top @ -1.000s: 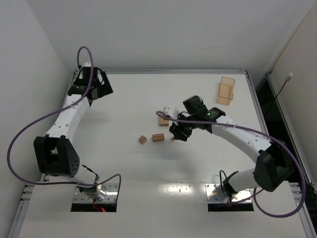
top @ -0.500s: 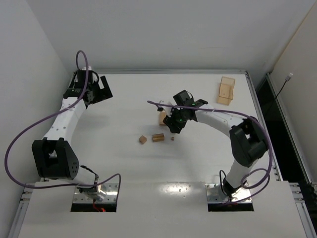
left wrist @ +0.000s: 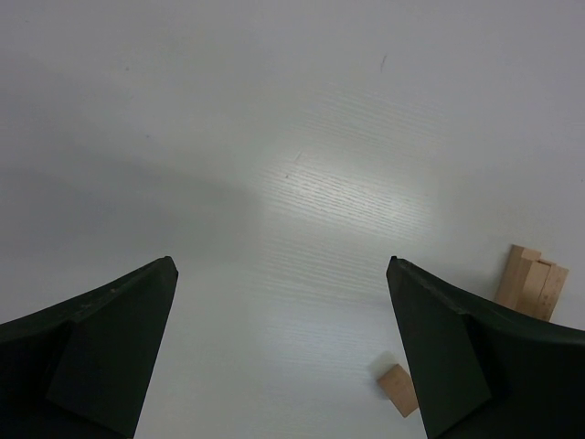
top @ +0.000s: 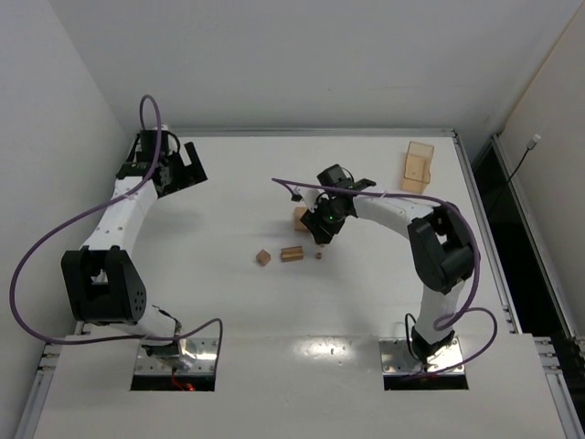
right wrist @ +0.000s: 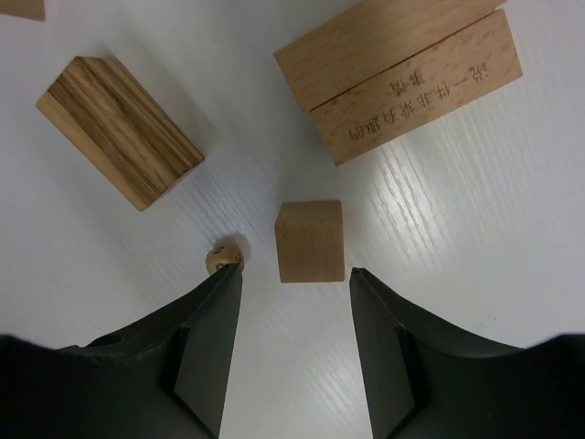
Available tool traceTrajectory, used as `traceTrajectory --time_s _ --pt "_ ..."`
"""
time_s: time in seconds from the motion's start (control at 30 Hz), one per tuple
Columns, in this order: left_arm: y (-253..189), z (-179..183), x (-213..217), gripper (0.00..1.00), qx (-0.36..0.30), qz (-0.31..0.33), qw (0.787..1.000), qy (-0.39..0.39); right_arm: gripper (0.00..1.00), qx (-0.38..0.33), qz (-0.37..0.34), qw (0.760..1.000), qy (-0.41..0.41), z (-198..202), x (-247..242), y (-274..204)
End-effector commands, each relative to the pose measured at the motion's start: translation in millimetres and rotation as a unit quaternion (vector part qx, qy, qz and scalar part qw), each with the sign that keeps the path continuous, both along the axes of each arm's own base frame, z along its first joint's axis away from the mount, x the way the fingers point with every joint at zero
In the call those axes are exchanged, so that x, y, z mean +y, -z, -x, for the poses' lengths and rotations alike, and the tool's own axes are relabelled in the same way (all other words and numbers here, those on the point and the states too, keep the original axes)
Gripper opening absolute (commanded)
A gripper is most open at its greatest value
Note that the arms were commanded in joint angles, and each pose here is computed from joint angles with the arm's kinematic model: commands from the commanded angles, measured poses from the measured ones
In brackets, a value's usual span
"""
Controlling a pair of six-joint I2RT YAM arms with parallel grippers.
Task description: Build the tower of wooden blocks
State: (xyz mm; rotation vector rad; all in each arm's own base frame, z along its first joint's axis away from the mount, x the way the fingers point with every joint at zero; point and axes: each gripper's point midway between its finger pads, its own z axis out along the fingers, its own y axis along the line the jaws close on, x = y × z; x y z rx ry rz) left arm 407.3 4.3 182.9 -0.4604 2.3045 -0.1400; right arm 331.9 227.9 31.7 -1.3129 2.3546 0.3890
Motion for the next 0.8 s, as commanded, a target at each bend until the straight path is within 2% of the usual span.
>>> traceTrajectory --time_s 0.0,0.3,0.77 --pt "-13.8 -10.4 4.7 0.99 -0.023 0.010 1.000 -0.009 0.48 -0.006 -0.004 1.000 0.004 -11.4 0.8 -4.5" --pt "-10.6 -11.0 6.4 0.99 -0.019 0.025 0.999 -0.010 0.48 -0.003 0.008 1.000 0.013 -20.8 -11.5 10.7" --pt "1.0 -10.1 6.6 0.99 -0.010 0.035 0.999 -0.011 0.49 -0.008 0.003 1.000 0.001 -27.4 -2.3 10.5"
